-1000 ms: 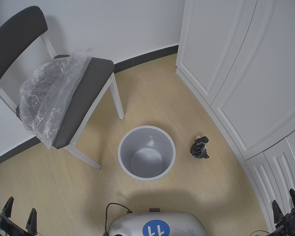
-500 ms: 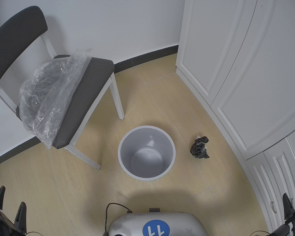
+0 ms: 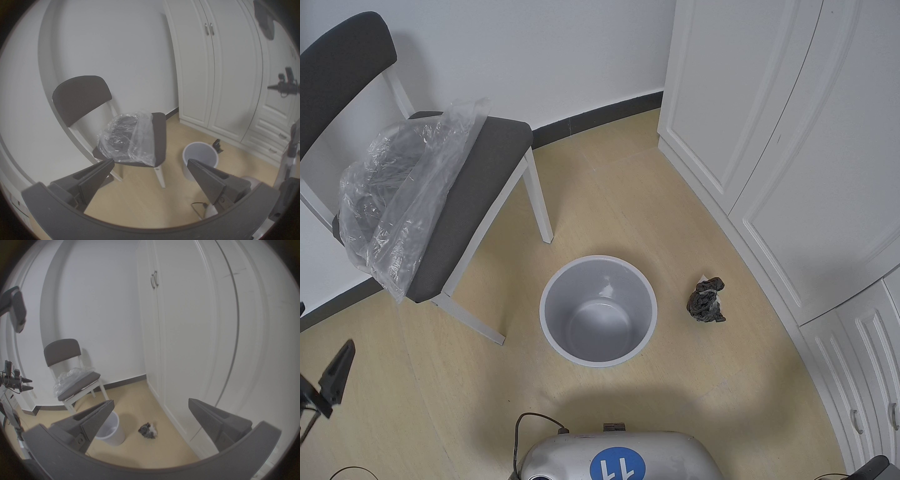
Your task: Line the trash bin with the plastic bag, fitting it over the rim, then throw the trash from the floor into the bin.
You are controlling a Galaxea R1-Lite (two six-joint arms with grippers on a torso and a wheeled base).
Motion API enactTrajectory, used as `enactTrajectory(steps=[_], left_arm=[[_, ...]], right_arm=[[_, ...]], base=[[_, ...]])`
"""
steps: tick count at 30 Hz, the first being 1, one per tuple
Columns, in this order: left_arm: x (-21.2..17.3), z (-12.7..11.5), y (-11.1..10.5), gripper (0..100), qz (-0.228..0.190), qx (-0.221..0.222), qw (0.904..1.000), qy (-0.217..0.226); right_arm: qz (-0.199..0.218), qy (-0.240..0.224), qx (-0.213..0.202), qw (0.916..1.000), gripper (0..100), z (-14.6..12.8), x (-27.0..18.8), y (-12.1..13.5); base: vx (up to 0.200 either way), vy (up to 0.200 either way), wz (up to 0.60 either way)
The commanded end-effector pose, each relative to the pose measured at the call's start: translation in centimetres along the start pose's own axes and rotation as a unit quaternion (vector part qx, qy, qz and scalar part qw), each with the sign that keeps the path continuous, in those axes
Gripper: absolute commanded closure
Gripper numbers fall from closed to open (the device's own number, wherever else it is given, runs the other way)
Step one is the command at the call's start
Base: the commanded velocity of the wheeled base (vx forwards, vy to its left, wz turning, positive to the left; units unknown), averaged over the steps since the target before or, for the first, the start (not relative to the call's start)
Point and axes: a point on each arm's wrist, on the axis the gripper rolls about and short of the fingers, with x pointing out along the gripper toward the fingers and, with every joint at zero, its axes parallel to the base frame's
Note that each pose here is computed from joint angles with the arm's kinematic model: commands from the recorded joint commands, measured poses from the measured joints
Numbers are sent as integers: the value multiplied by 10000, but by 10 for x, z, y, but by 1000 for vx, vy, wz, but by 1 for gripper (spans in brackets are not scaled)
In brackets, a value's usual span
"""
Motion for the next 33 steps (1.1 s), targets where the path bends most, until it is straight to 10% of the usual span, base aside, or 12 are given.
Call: enactTrajectory(steps=[1,14,33], left_arm=[[64,16,13,0,233,610,9958,635],[115,37,19,0,552,1753,9768,1100],[164,21,-8,0,656,2169,9530,2013]], right_arm=[[-118,297,43,9995,0,17,75,-3],[-138,307,89,9994,0,12,78,9],[83,422,-109,9990,0,5,71,11]], base=[[0,0,0],[0,0,0],[0,0,0]])
